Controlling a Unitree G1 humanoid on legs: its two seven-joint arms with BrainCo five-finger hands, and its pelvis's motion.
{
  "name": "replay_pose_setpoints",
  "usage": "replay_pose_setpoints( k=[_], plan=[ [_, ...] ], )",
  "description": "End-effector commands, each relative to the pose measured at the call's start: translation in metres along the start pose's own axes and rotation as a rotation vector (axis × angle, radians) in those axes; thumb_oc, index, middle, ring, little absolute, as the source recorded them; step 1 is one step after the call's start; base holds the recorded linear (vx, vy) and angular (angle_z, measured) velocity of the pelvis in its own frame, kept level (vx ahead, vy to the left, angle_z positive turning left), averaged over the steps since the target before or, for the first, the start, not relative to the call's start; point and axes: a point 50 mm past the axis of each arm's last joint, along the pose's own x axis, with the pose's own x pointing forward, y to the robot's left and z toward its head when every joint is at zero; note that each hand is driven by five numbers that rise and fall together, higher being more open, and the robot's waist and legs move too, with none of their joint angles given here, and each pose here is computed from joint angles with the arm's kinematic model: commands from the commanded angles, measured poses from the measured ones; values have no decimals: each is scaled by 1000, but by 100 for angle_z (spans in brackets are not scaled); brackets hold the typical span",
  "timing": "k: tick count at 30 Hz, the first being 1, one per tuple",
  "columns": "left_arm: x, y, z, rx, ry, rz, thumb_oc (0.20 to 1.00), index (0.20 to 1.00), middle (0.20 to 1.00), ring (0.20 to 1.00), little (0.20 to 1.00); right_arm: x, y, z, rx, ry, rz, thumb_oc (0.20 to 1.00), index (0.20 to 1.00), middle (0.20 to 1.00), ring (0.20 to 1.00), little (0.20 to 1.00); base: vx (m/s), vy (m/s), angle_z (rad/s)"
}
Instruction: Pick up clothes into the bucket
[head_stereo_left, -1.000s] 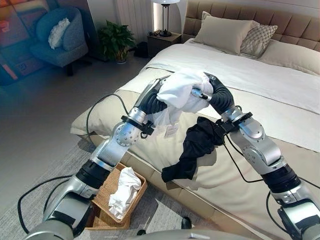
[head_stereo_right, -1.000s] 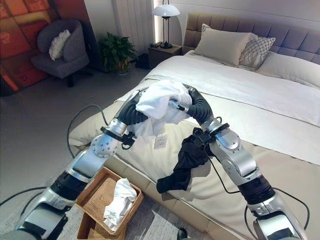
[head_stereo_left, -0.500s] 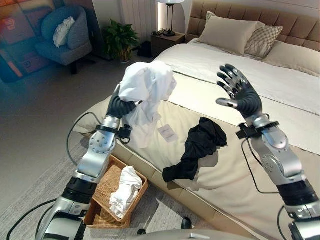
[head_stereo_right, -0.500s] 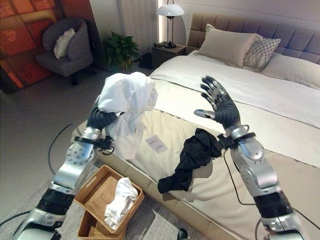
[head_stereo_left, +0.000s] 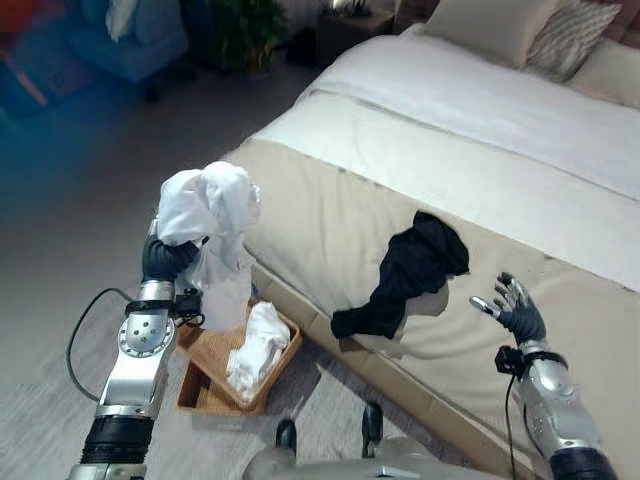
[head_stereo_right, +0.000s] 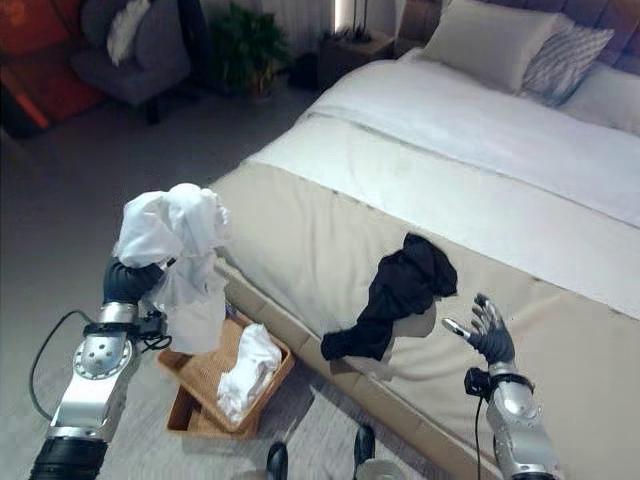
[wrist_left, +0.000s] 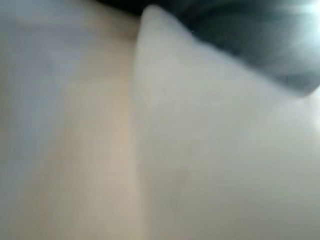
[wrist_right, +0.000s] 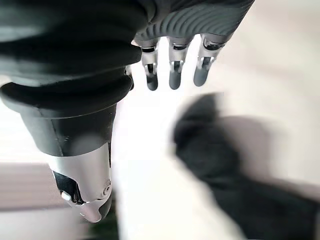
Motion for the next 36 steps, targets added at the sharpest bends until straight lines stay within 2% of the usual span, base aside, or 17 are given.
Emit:
replay_pose_setpoints(
  k=[1, 6, 11, 18, 25, 36],
  plan=[
    [10, 28, 5, 35, -54, 143, 200, 200, 200, 200, 200, 12, -3, 22, -82, -122, -47, 1000, 1000, 1000, 1000, 1000, -191, 71, 3],
    [7, 38, -22, 29, 66, 235, 200, 200, 200, 200, 200, 10, -2, -13, -248, 22, -25, 1000, 1000, 1000, 1000, 1000, -135, 67, -4],
    [19, 40, -25, -36, 81, 318, 200, 200, 200, 200, 200, 8, 3, -27, -326, 64, -11, 1000, 1000, 1000, 1000, 1000, -137, 37, -9],
    [56, 46, 18, -98, -76, 397, 200, 200, 200, 200, 200, 16, 4, -10, -284, -19, -60, 1000, 1000, 1000, 1000, 1000, -114, 21, 13],
    [92, 75, 66, -101, -207, 497, 200, 200, 200, 200, 200, 25, 14, 11, -230, -116, -81, 1000, 1000, 1000, 1000, 1000, -25, 36, 4],
    [108, 105, 103, -80, -281, 555, 200, 200, 200, 200, 200, 29, 30, 20, -206, -161, -47, 1000, 1000, 1000, 1000, 1000, 28, 25, -1]
  ],
)
